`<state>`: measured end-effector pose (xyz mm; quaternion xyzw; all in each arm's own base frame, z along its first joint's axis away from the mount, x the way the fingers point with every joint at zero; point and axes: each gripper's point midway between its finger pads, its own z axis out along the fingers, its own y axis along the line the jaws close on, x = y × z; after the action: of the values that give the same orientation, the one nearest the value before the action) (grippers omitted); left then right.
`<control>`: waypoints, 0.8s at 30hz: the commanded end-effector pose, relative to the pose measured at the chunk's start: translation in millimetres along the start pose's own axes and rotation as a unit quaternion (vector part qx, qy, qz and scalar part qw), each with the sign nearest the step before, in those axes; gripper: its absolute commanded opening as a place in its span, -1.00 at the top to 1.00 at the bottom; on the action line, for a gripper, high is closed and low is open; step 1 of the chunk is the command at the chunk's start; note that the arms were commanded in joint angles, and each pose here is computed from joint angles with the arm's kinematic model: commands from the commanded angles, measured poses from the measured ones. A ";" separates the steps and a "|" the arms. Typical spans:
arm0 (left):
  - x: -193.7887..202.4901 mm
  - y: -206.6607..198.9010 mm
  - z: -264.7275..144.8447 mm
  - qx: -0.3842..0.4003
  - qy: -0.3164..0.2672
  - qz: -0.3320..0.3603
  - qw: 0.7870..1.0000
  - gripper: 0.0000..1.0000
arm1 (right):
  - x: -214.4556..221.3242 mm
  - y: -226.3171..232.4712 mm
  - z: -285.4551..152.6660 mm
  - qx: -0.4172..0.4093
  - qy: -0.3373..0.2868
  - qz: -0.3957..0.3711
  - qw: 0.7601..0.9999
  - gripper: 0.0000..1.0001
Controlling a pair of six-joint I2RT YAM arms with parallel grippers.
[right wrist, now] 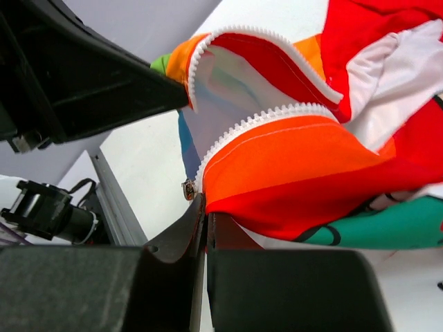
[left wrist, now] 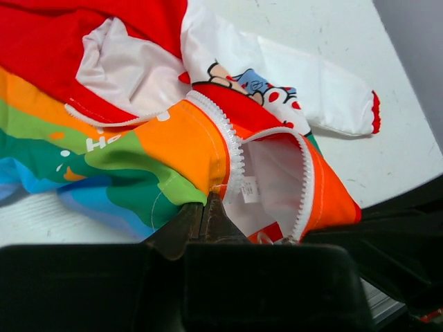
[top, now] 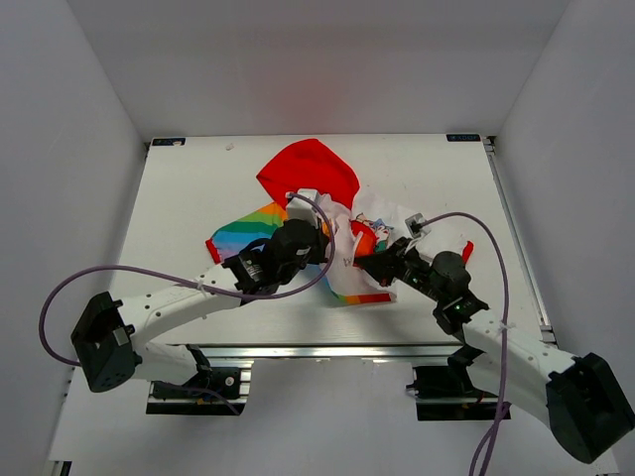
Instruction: Zip up the jacket
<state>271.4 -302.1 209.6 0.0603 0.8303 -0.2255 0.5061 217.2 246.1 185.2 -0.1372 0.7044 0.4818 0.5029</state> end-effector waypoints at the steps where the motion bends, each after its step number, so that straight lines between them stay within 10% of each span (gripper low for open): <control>1: -33.9 -17.4 -10.2 0.049 -0.060 -0.018 0.997 1.00 | -22.8 29.0 4.4 -0.093 -0.037 -0.007 0.995 1.00; 24: -2.8 -35.4 -3.9 0.116 -0.012 -0.020 0.993 1.00 | -41.2 15.7 25.3 -0.071 -0.057 -0.032 0.995 1.00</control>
<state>263.1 -321.0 215.8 0.0876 0.8003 -0.3015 0.5108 226.0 263.9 194.2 -0.1696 0.6656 0.5295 0.4978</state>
